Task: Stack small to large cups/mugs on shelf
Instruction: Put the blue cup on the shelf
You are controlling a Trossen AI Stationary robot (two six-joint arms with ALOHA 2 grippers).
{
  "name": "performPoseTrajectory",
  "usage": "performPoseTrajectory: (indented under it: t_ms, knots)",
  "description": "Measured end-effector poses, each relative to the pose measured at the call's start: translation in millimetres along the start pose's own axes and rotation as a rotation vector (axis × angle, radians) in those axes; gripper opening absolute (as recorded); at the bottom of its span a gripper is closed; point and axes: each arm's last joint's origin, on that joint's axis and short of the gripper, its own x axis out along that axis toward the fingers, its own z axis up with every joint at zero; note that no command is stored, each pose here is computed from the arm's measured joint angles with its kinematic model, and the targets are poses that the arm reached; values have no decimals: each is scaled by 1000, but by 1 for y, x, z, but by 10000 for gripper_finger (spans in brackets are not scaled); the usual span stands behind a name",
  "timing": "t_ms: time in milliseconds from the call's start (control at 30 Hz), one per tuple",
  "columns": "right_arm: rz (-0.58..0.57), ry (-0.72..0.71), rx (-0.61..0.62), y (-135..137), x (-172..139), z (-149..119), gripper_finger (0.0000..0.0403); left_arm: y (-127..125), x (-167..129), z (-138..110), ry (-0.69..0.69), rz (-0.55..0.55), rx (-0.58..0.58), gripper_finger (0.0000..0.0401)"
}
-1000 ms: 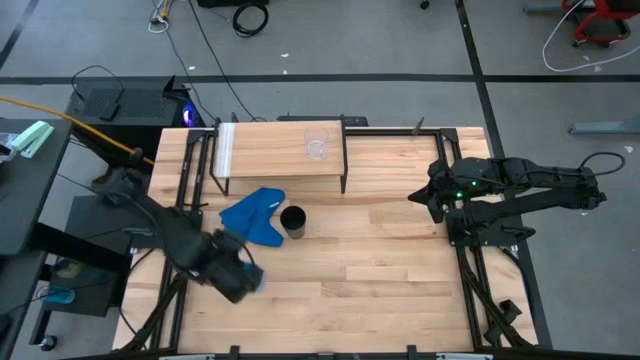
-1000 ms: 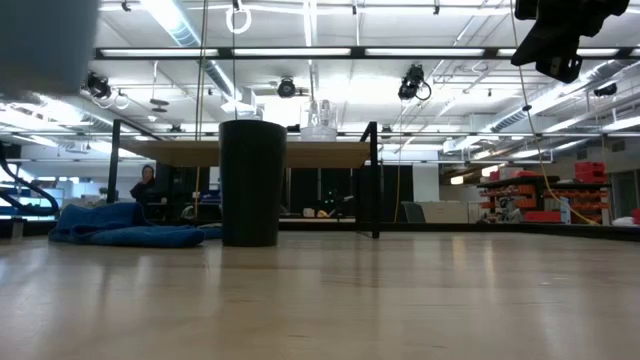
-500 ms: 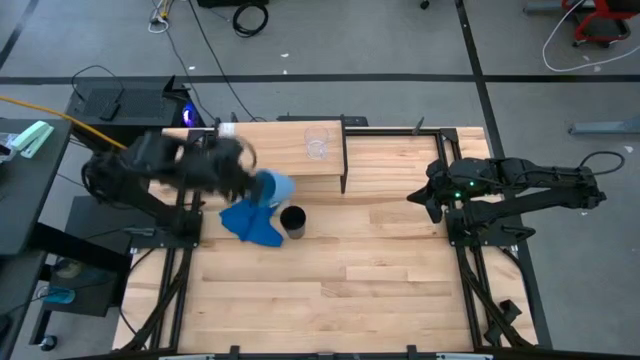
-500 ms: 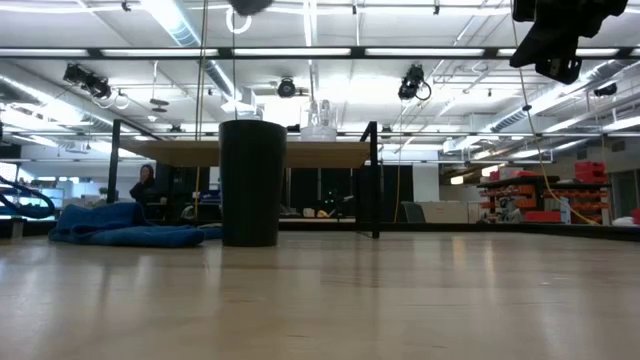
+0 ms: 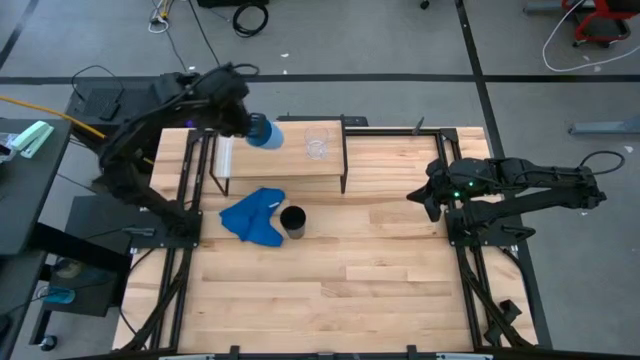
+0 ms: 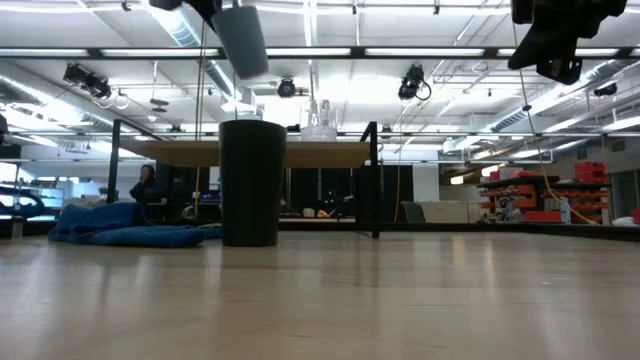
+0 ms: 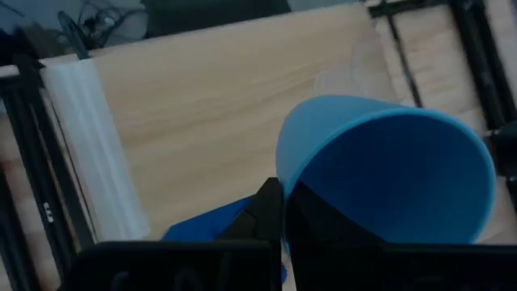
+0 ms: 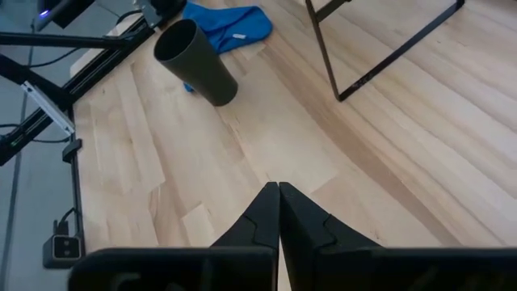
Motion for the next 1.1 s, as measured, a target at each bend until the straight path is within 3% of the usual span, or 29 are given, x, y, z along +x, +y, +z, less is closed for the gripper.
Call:
performPoseTrajectory:
  t_ms: [467,867,1100]
  knots:
    - [-30,-18,47,-1,1,1,11,-7,80,36,186,101,86,11]
    - [-76,0,42,1,10,2,11,-12,121,44,254,177,113,11]
    - [-96,25,42,2,17,3,11,-12,129,46,260,203,112,11]
